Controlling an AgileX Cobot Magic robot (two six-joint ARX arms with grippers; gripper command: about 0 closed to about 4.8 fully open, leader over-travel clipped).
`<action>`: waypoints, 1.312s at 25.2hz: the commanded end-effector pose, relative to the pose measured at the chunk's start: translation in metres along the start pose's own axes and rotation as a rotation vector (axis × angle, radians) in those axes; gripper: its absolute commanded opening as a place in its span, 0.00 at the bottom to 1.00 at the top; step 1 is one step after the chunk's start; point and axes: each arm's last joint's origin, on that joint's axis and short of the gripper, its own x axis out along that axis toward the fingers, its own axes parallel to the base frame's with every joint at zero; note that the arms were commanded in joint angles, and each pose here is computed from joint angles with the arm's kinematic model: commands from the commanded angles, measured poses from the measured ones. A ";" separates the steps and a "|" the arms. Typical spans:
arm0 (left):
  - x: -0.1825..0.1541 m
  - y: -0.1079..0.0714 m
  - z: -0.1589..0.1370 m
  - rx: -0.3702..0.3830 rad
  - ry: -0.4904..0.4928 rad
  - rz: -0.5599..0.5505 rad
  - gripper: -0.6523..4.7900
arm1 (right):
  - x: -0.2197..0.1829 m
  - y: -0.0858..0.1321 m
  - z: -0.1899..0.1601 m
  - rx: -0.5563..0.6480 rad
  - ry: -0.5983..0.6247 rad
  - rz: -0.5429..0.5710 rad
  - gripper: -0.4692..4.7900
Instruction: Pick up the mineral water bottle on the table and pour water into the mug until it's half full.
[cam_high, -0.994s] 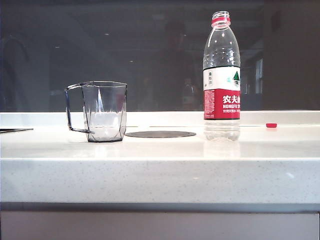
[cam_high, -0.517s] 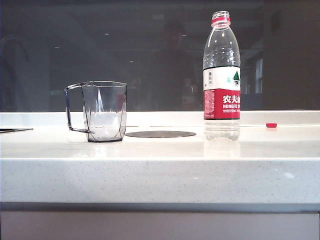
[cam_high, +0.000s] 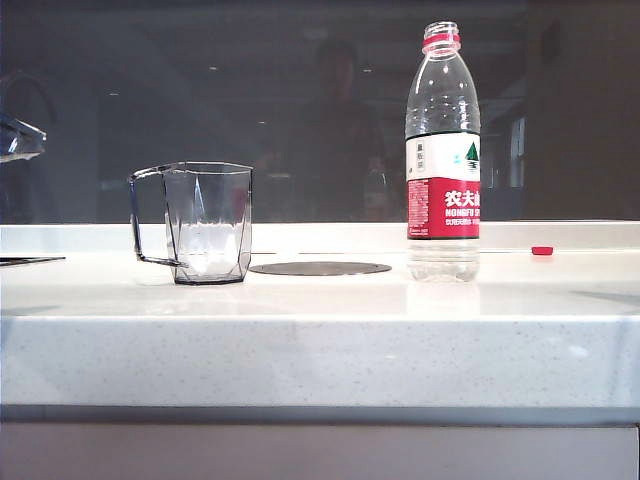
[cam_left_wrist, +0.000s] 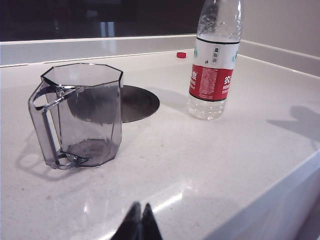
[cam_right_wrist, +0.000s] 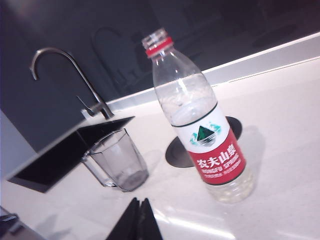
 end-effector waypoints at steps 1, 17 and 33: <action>0.000 0.000 0.002 0.002 -0.014 -0.005 0.11 | 0.004 0.007 0.012 -0.112 0.028 -0.050 0.38; 0.000 0.000 0.002 0.002 -0.014 -0.005 0.11 | 0.107 0.017 -0.024 -0.465 0.058 -0.230 1.00; 0.000 0.000 0.002 0.002 -0.014 -0.004 0.11 | 0.164 -0.018 -0.085 -0.396 -0.028 -0.279 1.00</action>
